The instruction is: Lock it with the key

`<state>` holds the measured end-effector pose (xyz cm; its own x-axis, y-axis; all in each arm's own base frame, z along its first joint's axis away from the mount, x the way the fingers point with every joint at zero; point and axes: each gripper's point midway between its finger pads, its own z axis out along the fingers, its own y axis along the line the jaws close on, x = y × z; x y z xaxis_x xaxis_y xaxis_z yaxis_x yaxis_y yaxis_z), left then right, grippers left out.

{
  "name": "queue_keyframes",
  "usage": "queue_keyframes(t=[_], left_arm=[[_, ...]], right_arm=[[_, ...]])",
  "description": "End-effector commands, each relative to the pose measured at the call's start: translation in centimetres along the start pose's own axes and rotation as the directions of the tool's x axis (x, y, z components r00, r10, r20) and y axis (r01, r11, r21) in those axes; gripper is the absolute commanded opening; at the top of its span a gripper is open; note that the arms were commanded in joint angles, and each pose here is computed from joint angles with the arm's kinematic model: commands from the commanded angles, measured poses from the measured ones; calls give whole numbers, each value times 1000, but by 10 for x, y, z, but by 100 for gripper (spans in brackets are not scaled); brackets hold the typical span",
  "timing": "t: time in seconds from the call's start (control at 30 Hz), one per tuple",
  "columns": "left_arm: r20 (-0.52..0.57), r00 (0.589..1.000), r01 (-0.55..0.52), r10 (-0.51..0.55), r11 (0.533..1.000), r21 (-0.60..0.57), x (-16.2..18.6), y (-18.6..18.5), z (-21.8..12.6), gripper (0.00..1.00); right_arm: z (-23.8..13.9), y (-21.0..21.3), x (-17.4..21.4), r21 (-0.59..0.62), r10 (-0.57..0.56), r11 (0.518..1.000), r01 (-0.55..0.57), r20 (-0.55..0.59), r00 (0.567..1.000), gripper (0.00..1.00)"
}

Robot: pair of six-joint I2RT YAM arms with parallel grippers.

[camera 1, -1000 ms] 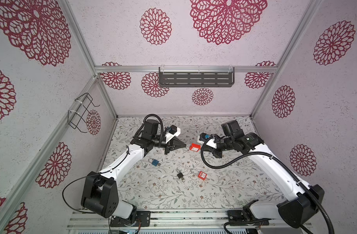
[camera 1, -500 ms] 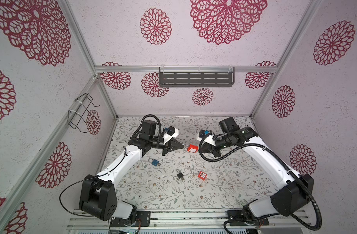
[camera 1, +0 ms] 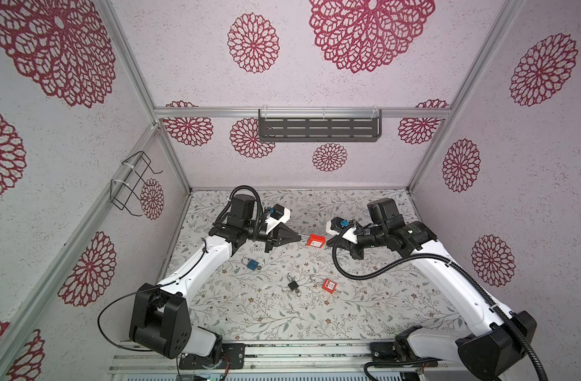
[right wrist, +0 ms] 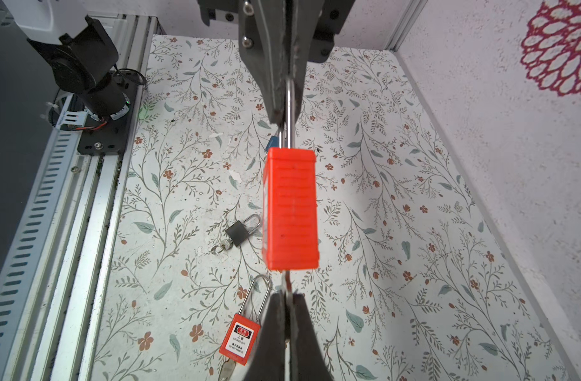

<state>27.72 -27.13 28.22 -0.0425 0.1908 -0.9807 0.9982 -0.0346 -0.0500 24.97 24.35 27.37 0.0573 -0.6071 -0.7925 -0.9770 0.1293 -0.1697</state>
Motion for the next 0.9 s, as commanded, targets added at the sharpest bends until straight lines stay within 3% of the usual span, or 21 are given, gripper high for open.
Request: queue_keyframes(t=[0.0,0.17,0.4,0.87], left_arm=[[14,1000,7,-7,1000,-30,-7,7,-13,0],[9,999,-44,45,998,-49,-11,4,-17,0],[-15,996,-83,82,995,-52,-7,1,-18,0],[17,999,-48,49,998,-48,-13,7,-28,0]], right_arm=[[-3,-1,33,-7,86,996,-88,-152,985,0],[6,6,42,-78,192,975,-207,-167,967,0],[10,8,42,-123,267,950,-287,-156,951,0],[5,7,51,-69,231,967,-247,-178,956,0]])
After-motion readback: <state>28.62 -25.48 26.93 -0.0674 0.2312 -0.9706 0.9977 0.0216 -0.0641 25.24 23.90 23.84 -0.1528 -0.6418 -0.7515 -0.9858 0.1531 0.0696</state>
